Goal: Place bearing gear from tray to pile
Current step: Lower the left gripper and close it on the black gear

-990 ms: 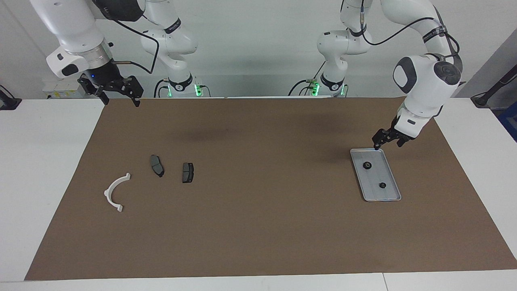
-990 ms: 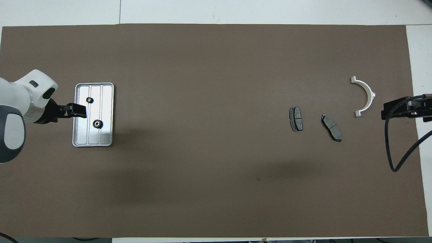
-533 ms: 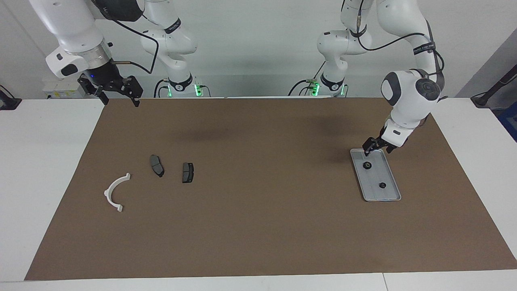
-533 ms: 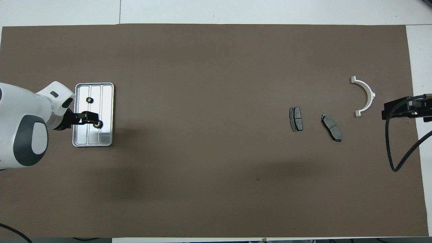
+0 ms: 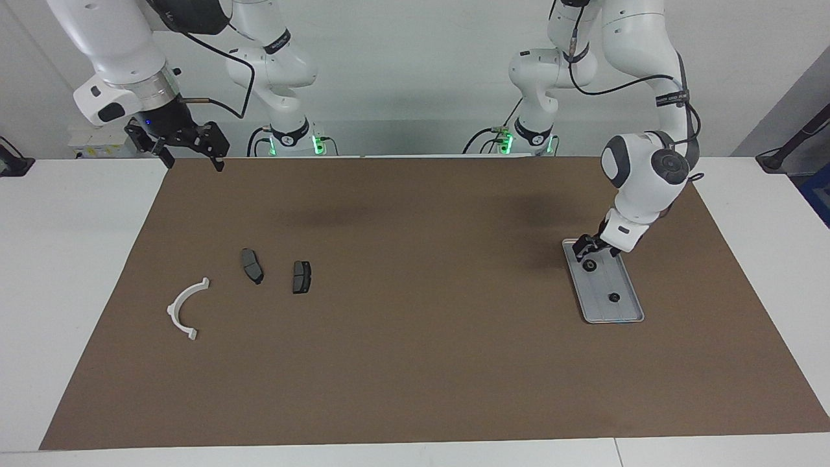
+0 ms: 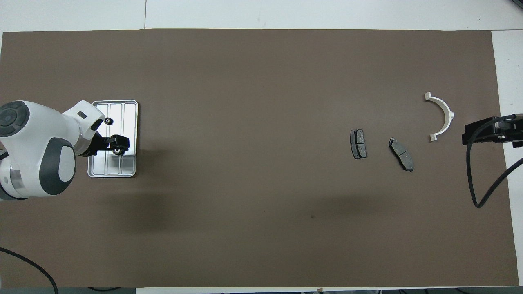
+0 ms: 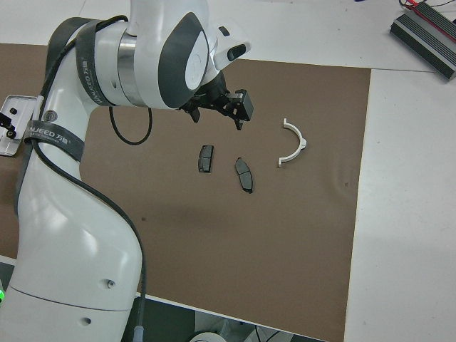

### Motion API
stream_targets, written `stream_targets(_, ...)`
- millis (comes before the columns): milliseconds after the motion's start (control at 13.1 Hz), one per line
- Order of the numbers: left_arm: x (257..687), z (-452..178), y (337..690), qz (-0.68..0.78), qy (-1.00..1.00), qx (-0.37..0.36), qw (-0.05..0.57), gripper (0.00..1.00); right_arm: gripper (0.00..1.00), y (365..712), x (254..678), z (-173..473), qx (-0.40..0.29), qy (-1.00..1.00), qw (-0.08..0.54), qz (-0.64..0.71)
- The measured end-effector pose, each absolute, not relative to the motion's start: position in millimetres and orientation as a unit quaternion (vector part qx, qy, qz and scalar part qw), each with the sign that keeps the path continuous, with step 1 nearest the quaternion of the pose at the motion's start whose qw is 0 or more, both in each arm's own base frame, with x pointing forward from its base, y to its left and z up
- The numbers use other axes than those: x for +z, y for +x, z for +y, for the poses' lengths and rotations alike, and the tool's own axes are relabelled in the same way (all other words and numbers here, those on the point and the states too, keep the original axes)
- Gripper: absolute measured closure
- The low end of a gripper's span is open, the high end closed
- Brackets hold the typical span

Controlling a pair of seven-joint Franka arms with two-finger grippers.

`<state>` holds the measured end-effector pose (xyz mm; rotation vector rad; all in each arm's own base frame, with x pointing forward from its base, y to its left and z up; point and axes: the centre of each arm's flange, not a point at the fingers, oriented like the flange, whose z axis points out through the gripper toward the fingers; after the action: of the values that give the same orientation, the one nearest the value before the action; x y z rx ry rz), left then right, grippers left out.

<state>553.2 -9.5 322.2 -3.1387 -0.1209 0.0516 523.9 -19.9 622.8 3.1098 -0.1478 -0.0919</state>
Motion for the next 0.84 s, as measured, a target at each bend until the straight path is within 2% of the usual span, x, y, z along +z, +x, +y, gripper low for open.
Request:
stream_targets(76, 317.4, -9.1, 553.3, -0.043, -0.999, 0.019, 0.001, 0.0, 0.0, 524.1, 622.5, -19.7, -0.029, 0.998, 0.013, -0.047)
stream_targets(152, 312.9, -9.6, 553.5, -0.046, -0.999, 0.021, 0.001, 0.09, 0.0, 524.7, 622.4, -19.7, -0.027, 0.998, 0.013, -0.047)
stream_targets(381, 304.5, -10.3, 553.9, -0.048, -0.999, 0.025, 0.002, 0.14, 0.0, 525.3, 621.6, -20.0, -0.025, 0.998, 0.013, -0.047)
stream_targets(457, 303.7, -10.3, 553.9, -0.048, -0.999, 0.026, 0.002, 0.2, 0.0, 525.3, 621.4, -20.0, -0.025, 0.998, 0.013, -0.047)
stream_targets(838, 302.1, -10.1, 553.8, -0.048, -0.998, 0.027, 0.002, 0.2, 0.0, 525.3, 621.1, -20.0, -0.025, 0.998, 0.013, -0.047)
